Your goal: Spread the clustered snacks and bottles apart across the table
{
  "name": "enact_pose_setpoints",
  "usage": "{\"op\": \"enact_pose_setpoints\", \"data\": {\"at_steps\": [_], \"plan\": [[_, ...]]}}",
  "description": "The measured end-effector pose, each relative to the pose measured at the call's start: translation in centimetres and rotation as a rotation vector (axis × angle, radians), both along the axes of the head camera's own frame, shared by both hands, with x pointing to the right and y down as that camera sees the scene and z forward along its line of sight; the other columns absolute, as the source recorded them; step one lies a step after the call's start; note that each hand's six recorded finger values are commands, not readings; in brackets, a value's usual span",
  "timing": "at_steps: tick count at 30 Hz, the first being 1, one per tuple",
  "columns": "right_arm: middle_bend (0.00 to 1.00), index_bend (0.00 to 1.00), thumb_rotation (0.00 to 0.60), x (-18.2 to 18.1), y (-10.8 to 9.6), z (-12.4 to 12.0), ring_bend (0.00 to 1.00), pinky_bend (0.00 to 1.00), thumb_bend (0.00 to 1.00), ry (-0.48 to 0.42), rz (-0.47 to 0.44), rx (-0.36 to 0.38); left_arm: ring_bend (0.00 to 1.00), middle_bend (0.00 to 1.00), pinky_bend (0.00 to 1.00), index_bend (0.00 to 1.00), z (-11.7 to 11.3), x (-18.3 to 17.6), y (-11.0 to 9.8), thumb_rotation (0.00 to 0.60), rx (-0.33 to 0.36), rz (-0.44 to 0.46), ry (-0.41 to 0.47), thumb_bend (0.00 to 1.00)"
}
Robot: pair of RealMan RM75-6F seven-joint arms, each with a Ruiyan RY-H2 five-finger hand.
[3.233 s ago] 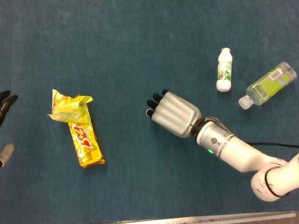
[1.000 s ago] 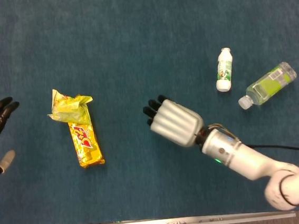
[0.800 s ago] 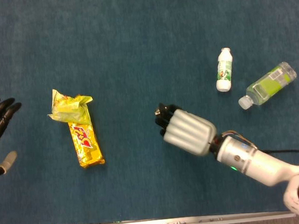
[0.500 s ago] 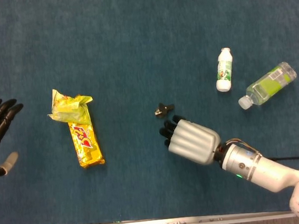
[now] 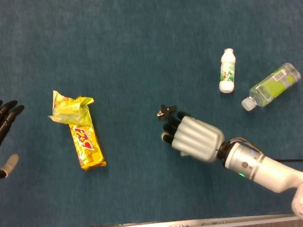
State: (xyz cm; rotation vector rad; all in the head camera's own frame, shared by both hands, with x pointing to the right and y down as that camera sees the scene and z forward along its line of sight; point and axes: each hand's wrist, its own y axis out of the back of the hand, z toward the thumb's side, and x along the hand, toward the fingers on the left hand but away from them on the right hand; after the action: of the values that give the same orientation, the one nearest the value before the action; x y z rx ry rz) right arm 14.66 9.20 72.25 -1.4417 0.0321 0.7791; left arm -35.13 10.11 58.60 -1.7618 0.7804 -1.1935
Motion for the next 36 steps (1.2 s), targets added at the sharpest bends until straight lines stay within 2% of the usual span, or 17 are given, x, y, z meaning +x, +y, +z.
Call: {"op": "enact_pose_setpoints", "data": {"at_steps": [7, 14, 23, 29, 36], "plan": [[0.33, 0.31, 0.6, -0.7, -3.4, -0.6, 0.3, 0.44, 0.1, -0.039, 0.131, 0.01, 0.03, 0.07, 0.18, 0.02, -0.2, 0.1, 0.1, 0.6, 0.002, 0.005, -0.001, 0.32], [0.33, 0.31, 0.6, -1.8, -5.4, 0.9, 0.3, 0.44, 0.09, -0.016, 0.219, -0.016, 0.03, 0.07, 0.18, 0.02, -0.2, -0.2, 0.4, 0.6, -0.005, -0.001, -0.008, 0.32], [0.33, 0.33, 0.6, -3.8, -6.1, 3.3, 0.3, 0.44, 0.09, 0.021, 0.254, -0.029, 0.03, 0.07, 0.18, 0.02, -0.3, -0.7, 0.7, 0.6, -0.015, -0.014, -0.011, 0.32], [0.34, 0.4, 0.6, -5.1, -5.7, 4.3, 0.3, 0.51, 0.09, 0.032, 0.245, -0.037, 0.03, 0.07, 0.18, 0.02, -0.4, -1.0, 0.7, 0.6, -0.014, -0.021, -0.009, 0.32], [0.36, 0.49, 0.6, -5.6, -5.3, 4.8, 0.33, 0.6, 0.19, 0.041, 0.239, -0.036, 0.03, 0.07, 0.18, 0.02, -0.4, -1.1, 0.8, 0.6, -0.014, -0.024, -0.005, 0.32]]}}
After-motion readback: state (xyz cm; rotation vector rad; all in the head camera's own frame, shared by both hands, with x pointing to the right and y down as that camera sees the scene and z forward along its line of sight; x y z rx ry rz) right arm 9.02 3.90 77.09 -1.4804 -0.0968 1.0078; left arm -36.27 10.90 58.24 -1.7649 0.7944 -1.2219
